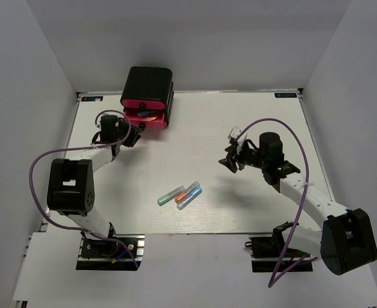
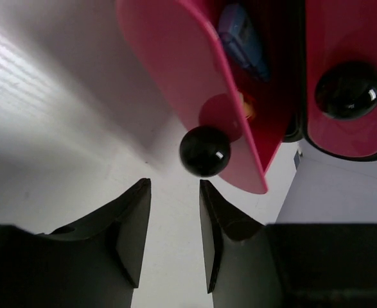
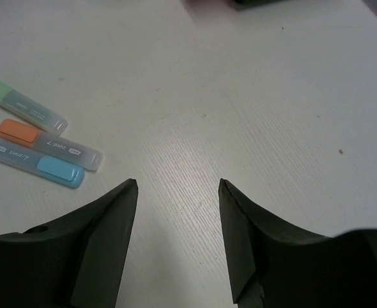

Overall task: Sort the stationery into containers
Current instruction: Close the drawer in the storage box.

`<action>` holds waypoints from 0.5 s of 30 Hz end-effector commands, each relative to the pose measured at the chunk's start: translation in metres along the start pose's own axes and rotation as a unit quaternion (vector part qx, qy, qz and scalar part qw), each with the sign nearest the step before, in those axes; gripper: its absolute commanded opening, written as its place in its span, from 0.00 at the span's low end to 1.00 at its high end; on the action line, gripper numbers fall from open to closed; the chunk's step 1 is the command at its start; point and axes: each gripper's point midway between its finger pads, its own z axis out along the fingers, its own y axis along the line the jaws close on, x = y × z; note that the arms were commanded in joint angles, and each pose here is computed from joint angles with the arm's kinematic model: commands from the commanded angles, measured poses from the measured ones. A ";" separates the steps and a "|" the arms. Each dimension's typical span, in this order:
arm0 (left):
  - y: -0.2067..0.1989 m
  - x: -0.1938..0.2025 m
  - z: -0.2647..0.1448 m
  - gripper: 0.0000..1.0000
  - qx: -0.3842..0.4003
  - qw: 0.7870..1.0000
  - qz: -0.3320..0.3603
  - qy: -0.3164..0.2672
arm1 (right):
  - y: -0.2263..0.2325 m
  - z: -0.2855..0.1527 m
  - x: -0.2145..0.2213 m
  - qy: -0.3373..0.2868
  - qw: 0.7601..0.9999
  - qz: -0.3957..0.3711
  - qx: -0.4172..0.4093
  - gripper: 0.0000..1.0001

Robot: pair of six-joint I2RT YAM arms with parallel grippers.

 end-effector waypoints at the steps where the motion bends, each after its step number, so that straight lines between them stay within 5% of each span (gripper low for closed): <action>1: -0.032 -0.011 -0.001 0.46 0.048 0.999 0.003 0.007 | -0.003 -0.002 -0.009 -0.014 1.000 -0.012 0.005 0.59; 10: -0.035 -0.013 0.025 0.43 0.041 0.999 -0.003 0.036 | -0.007 -0.001 -0.011 -0.015 1.000 -0.012 0.009 0.59; 15: -0.051 -0.018 0.034 0.49 0.060 0.997 0.001 0.042 | -0.006 -0.001 -0.009 -0.014 1.000 -0.012 0.009 0.59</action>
